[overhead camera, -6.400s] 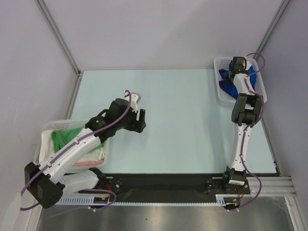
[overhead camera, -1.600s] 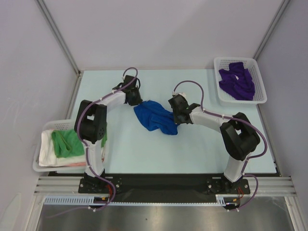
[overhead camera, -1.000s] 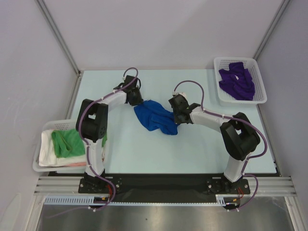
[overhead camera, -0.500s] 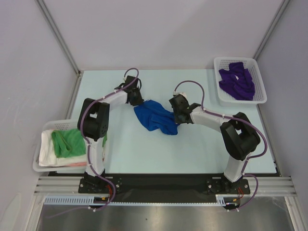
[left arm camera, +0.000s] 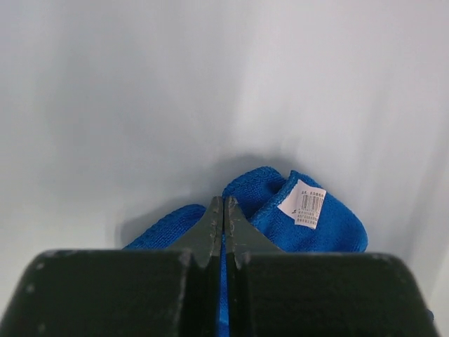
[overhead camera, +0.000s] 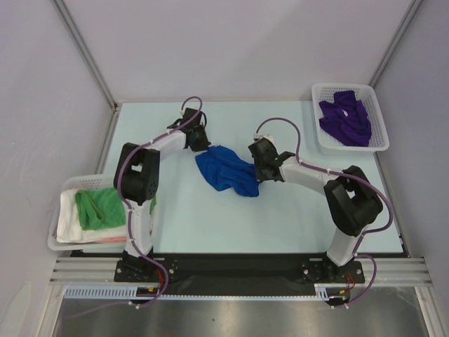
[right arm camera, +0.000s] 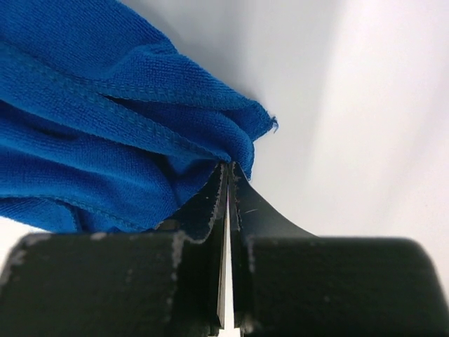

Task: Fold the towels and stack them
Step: Flatten out the crumpled towel

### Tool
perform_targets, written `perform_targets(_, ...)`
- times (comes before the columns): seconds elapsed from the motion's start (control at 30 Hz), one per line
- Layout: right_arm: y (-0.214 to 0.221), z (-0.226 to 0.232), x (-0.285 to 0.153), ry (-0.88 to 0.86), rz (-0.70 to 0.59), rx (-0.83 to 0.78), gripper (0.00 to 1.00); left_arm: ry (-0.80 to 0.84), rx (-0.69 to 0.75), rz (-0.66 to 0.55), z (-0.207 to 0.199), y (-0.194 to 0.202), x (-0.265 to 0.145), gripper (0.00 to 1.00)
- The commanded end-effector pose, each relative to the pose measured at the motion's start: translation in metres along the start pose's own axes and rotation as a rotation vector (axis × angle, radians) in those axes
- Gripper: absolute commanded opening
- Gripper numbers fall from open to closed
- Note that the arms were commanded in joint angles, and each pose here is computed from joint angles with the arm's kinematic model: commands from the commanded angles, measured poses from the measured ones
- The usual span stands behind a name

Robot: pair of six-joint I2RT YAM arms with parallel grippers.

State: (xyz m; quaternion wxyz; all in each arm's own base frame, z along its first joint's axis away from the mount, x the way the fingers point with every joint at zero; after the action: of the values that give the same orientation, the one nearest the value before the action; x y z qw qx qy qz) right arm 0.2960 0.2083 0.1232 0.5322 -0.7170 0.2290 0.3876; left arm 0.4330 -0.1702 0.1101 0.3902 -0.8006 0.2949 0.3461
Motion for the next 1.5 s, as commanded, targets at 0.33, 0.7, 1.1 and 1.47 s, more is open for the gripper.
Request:
perform_targets(0.33,-0.039,-0.033,-0.07,0.068,-0.228,0.084,0.0,0.084,0.04,-0.223,-0.034,-0.049,-0.105,0.0)
perform_targets(0.7,-0.067,-0.057,-0.155,0.08,-0.455,0.11,0.0,0.234,0.09,-0.364,-0.043,-0.054,-0.22,0.0)
perform_targets(1.1,-0.086,-0.046,-0.294,0.089,-0.709,-0.002,0.0,0.414,0.19,-0.548,-0.03,-0.026,-0.356,0.0)
perform_targets(1.47,-0.102,-0.034,-0.401,0.165,-0.952,-0.096,0.0,0.705,0.306,-0.75,-0.045,-0.032,-0.487,0.0)
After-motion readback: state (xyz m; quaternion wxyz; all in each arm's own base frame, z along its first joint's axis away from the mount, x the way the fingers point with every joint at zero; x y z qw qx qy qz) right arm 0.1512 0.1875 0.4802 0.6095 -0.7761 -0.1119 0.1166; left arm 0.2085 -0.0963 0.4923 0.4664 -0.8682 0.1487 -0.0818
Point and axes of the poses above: each gripper's point midway between its finger pads, its own x axis out along the fingers, its own z axis along the line the jaws close on, y = z × x, the point moved 9 cm from there along -x, back along the fingers, and after that the axes turned 13 degrees about -x, right-handed, at the moved point
